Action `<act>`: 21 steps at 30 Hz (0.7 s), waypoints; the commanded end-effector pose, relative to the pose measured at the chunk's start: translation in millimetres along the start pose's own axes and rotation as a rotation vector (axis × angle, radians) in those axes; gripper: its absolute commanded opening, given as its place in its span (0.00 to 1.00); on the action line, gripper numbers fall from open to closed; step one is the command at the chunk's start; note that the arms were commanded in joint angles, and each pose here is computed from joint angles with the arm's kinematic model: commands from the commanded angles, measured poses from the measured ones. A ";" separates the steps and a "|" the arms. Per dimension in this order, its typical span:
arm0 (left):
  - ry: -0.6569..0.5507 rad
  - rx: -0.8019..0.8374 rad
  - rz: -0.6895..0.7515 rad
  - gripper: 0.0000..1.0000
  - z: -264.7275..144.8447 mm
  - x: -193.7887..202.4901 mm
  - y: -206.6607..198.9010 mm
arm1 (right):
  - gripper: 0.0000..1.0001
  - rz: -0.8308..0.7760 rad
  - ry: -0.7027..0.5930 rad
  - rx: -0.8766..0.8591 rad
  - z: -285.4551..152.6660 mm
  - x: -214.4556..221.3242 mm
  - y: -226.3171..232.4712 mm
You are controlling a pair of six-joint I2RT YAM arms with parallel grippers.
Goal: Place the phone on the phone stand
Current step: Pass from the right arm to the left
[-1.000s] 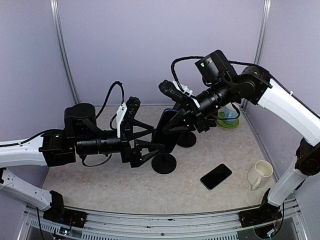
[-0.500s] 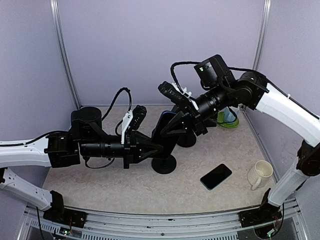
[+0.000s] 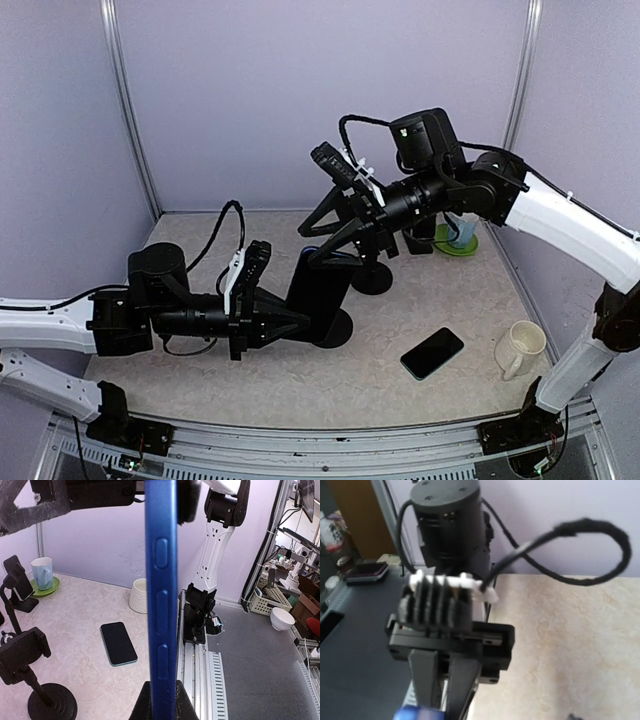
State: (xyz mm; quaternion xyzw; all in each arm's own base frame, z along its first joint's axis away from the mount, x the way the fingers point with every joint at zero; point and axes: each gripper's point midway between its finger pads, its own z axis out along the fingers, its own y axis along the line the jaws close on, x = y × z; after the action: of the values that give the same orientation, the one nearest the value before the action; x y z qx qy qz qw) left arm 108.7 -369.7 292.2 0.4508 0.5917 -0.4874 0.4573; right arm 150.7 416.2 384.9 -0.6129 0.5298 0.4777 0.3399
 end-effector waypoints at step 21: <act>-0.270 -0.037 0.070 0.00 -0.3 -61.5 10.5 | 0.48 0.008 -0.265 -0.069 -7.5 -1.8 10.7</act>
State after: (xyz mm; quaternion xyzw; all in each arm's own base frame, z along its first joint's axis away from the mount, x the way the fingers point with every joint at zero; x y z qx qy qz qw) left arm 125.8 -371.9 307.6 0.4172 0.5658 -0.4933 0.5123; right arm 152.9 406.4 378.8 -0.5444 0.4996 0.5634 0.3697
